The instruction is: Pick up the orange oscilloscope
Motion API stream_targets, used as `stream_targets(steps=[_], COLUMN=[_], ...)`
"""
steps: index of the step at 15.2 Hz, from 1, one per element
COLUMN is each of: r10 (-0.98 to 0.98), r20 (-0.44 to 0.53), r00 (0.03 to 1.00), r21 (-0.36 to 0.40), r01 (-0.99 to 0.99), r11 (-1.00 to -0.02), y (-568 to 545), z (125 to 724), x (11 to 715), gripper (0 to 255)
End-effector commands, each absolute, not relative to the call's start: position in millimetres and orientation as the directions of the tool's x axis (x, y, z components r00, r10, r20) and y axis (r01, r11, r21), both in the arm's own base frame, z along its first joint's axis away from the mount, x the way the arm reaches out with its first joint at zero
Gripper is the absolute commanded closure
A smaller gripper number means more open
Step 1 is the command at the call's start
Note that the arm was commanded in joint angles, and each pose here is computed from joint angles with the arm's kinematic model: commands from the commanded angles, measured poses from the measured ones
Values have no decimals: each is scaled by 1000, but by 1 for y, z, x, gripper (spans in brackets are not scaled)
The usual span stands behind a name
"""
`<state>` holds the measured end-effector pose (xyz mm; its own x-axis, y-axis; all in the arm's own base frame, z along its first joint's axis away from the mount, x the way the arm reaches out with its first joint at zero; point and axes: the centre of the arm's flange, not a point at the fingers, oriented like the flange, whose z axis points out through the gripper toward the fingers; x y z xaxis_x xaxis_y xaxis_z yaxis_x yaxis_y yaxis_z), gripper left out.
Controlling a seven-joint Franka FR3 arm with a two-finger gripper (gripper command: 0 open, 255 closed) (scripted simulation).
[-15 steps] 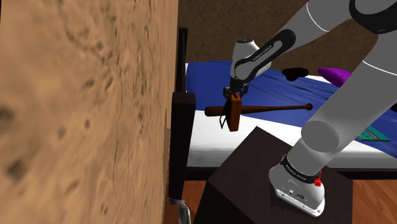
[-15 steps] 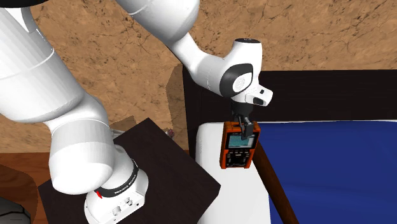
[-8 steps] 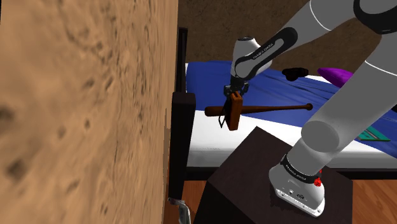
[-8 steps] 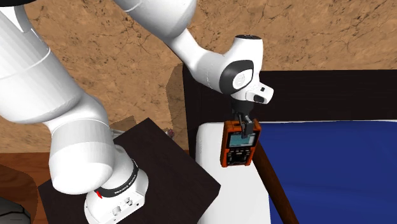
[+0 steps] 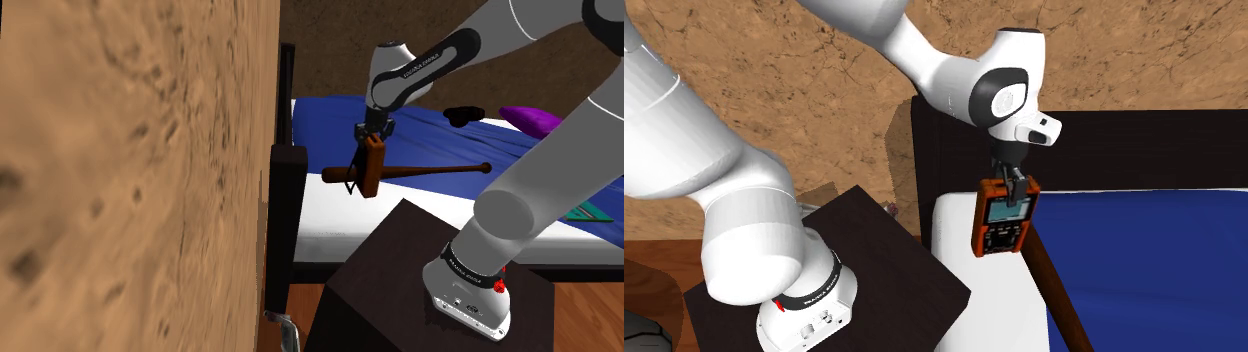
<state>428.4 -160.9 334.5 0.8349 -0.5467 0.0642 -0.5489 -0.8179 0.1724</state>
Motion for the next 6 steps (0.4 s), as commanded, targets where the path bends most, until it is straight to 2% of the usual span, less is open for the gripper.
stream_targets(steps=[1, 6], r10=[-546, -546], r20=[66, 66], r00=[835, 835], r21=[172, 172], r01=[-549, -549], r11=[-818, -818], y=[-162, -162], z=[346, 363], x=[428, 428], gripper=[255, 255])
